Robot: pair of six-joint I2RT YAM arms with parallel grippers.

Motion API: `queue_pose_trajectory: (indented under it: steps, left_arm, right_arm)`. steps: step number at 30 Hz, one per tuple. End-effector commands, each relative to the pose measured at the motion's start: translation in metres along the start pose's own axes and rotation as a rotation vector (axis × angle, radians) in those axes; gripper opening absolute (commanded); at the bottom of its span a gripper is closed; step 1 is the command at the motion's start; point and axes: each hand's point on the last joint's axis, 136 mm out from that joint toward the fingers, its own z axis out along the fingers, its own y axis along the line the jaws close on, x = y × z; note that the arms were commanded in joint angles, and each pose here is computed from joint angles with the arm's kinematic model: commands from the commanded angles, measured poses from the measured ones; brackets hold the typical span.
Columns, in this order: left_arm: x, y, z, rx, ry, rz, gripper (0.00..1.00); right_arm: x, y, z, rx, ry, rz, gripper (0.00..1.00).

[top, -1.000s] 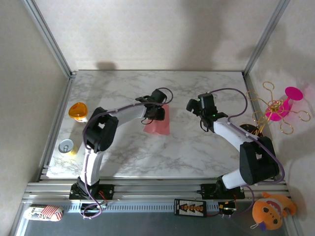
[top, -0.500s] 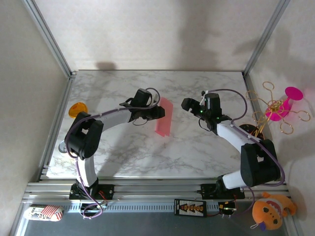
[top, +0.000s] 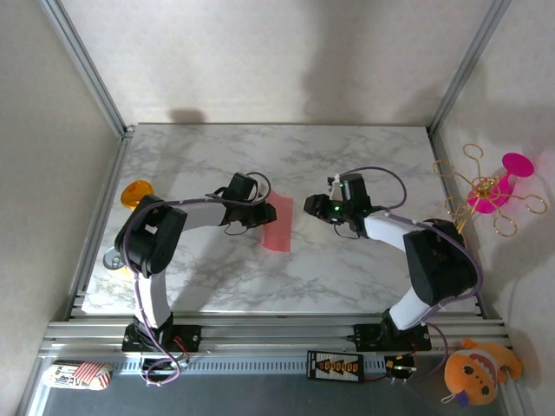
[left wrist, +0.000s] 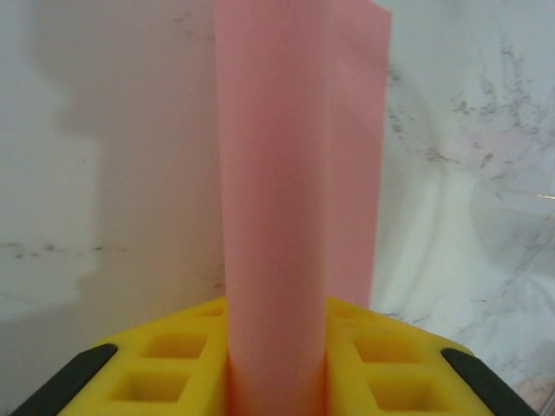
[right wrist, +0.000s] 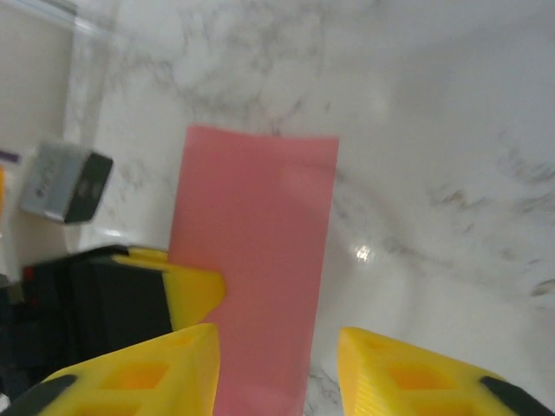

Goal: Fold a paper plane with a square sheet of paper (pick it up from the middle)
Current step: Hold the square sheet of paper at the center of the table.

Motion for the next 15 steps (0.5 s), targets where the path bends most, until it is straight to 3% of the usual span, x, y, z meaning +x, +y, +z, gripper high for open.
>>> queue_pose_trajectory:
  steps: [1, 7, 15]
  left_arm:
    - [0.003, 0.02, 0.006, -0.052, -0.005, -0.019, 0.25]
    - [0.004, 0.024, 0.007, -0.062, -0.004, -0.021, 0.24]
    - [0.005, 0.023, 0.006, -0.057, 0.002, -0.016, 0.22]
  right_arm:
    - [0.012, 0.014, 0.019, 0.017, 0.066, -0.018, 0.3]
    - [0.032, 0.016, 0.05, 0.051, 0.157, 0.006, 0.11]
    - [0.046, -0.002, 0.072, 0.132, 0.225, 0.03, 0.07]
